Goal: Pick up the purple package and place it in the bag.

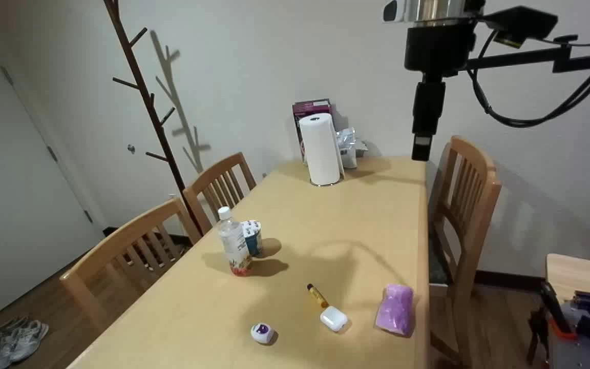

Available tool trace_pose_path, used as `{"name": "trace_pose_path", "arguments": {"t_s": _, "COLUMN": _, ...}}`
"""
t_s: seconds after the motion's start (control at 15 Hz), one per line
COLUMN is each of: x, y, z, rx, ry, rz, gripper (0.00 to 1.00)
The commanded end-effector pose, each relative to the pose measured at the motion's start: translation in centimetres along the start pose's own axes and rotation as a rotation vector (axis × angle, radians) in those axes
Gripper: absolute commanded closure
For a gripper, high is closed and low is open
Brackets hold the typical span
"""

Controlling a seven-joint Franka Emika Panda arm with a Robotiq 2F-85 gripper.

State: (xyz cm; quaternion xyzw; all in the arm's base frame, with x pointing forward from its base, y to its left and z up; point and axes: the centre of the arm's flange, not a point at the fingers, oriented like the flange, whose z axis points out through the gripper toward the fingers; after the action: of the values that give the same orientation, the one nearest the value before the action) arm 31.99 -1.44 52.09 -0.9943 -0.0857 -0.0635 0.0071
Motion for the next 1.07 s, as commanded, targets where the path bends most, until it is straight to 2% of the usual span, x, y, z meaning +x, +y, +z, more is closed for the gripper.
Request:
{"name": "trace_pose_path", "arguments": {"t_s": 0.0, "x": 0.0, "y": 0.0, "z": 0.0, "rx": 0.000, "ry": 0.000, "rz": 0.000, "gripper": 0.00}}
{"name": "trace_pose_path", "arguments": {"t_s": 0.8, "x": 0.0, "y": 0.0, "z": 0.0, "rx": 0.000, "ry": 0.000, "rz": 0.000, "gripper": 0.00}}
{"name": "trace_pose_path", "arguments": {"t_s": 0.93, "x": 0.0, "y": 0.4, "z": 0.6, "rx": -0.030, "ry": 0.018, "rz": 0.025, "gripper": 0.00}}
{"name": "trace_pose_path", "arguments": {"t_s": 1.0, "x": 0.2, "y": 0.9, "z": 1.3, "rx": -0.021, "ry": 0.036, "rz": 0.041, "gripper": 0.00}}
